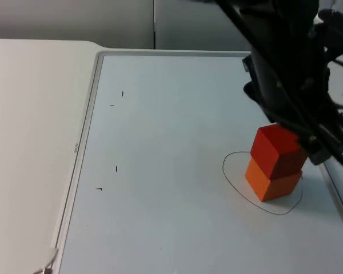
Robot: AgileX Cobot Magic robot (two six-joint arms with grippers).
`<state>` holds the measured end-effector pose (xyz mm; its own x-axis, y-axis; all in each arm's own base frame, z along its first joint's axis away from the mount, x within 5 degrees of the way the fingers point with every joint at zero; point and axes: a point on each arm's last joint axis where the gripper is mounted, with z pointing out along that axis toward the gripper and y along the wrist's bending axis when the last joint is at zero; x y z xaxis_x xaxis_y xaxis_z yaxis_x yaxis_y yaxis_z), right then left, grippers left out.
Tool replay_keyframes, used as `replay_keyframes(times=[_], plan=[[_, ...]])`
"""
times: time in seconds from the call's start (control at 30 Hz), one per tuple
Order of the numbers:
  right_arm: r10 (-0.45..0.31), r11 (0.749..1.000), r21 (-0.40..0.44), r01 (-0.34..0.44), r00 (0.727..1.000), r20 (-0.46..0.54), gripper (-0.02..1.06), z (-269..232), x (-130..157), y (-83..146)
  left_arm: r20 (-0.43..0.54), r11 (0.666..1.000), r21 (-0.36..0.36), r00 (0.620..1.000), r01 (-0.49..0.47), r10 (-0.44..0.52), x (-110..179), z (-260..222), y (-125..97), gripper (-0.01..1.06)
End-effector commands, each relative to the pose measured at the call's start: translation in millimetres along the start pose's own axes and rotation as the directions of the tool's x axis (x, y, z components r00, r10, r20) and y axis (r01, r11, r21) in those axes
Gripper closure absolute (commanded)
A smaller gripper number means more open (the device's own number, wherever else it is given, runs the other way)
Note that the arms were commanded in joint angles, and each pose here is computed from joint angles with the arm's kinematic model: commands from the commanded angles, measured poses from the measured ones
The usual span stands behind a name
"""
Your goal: Pick up one cube with the left hand and another cube with the right hand. First place the cube in the right hand at the target position, then stack the cube in the left hand on top.
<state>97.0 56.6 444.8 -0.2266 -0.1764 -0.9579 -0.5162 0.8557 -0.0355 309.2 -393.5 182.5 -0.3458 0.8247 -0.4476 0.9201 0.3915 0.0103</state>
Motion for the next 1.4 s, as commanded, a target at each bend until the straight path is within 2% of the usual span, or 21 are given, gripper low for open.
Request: replay_keyframes(times=[0.0, 0.17, 0.2, 0.27, 0.33, 0.37, 0.4, 0.5, 0.63, 0.73, 0.87, 0.93, 1.13, 1.17, 1.23, 1.37], plan=[[-0.009, 1.0, 0.005, 0.009, 1.0, -0.001, 0.0, 0.9, 0.5, -0.6, 0.037, 1.0, 0.016, 0.999, 0.001, -0.001, -14.4, -28.0, -6.0, 0.24], [-0.024, 1.0, 0.005, 0.024, 1.0, -0.001, 0.0, 0.9, 0.5, -0.6, 0.024, 0.999, 0.015, 0.999, -0.04, 0.04, -32.3, -92.8, -8.7, 0.24], [-0.024, 1.0, 0.005, 0.024, 1.0, -0.001, 0.0, 0.9, 0.5, -0.6, 0.024, 0.999, 0.015, 0.999, -0.04, 0.04, -32.3, -92.8, -8.7, 0.24], [-0.026, 1.0, 0.005, 0.026, 1.0, -0.001, 0.0, 0.9, 0.5, -0.6, 0.003, 0.999, -0.024, 0.999, -0.036, 0.036, -33.4, -120.9, -7.6, 0.24], [-0.034, 0.999, 0.006, 0.034, 0.999, 0.001, 0.0, 0.9, 0.3, -0.6, 0.039, 0.996, -0.086, 0.999, -0.032, 0.036, -35.8, -144.9, -5.1, 0.24], [-0.034, 0.999, 0.006, 0.034, 0.999, 0.001, 0.0, 0.9, 0.3, -0.6, 0.039, 0.996, -0.086, 0.999, -0.032, 0.036, -35.8, -144.9, -5.1, 0.24], [-0.044, 0.999, 0.006, 0.044, 0.999, 0.006, 0.0, 0.9, -0.1, -0.6, 0.057, 0.994, -0.108, 0.998, -0.011, 0.017, -35.0, -158.5, -5.3, 0.24], [-0.04, 0.999, 0.002, 0.04, 0.999, 0.025, 0.0, 0.1, -1.7, -0.2, 0.108, 0.992, -0.127, 0.993, -0.027, 0.041, -29.6, -197.3, -11.0, 0.24], [-0.04, 0.999, 0.003, 0.04, 0.999, 0.031, 0.0, -0.3, -2.1, -0.2, 0.132, 0.991, -0.133, 0.991, -0.02, 0.038, -22.9, -218.5, -15.2, 0.24], [-0.038, 0.999, 0.002, 0.038, 0.999, 0.033, 0.0, -0.3, -2.3, -0.1, 0.11, 0.992, -0.126, 0.993, -0.021, 0.035, -13.2, -222.0, -18.1, 0.24], [-0.038, 0.999, 0.002, 0.038, 0.999, 0.033, 0.0, -0.3, -2.3, -0.1, -0.025, 0.995, -0.096, 1.0, -0.012, 0.01, 22.9, -205.9, -24.2, 0.24], [-0.04, 0.999, 0.002, 0.04, 0.999, 0.033, 0.0, -0.3, -2.3, -0.1, -0.035, 0.995, -0.094, 0.999, -0.011, 0.008, 31.0, -201.3, -25.7, 0.24], [-0.043, 0.999, 0.002, 0.043, 0.999, 0.033, 0.0, -0.3, -2.3, -0.1, -0.02, 0.992, -0.12, 0.999, 0.037, -0.039, 81.2, -185.6, -34.8, 0.24], [-0.043, 0.999, 0.002, 0.043, 0.999, 0.033, 0.0, -0.3, -2.3, -0.1, -0.02, 0.99, -0.128, 0.998, 0.059, -0.062, 97.6, -186.2, -38.5, 0.24], [-0.043, 0.999, 0.002, 0.043, 0.999, 0.033, 0.0, -0.3, -2.3, -0.1, -0.015, 0.988, -0.137, 0.997, 0.071, -0.074, 106.2, -187.6, -40.0, 0.24], [-0.059, 0.998, 0.001, 0.059, 0.998, 0.02, 0.0, -0.3, -1.1, 0.0, 0.028, 0.977, -0.169, 0.992, 0.128, -0.125, 145.6, -208.4, -50.3, 0.24]])
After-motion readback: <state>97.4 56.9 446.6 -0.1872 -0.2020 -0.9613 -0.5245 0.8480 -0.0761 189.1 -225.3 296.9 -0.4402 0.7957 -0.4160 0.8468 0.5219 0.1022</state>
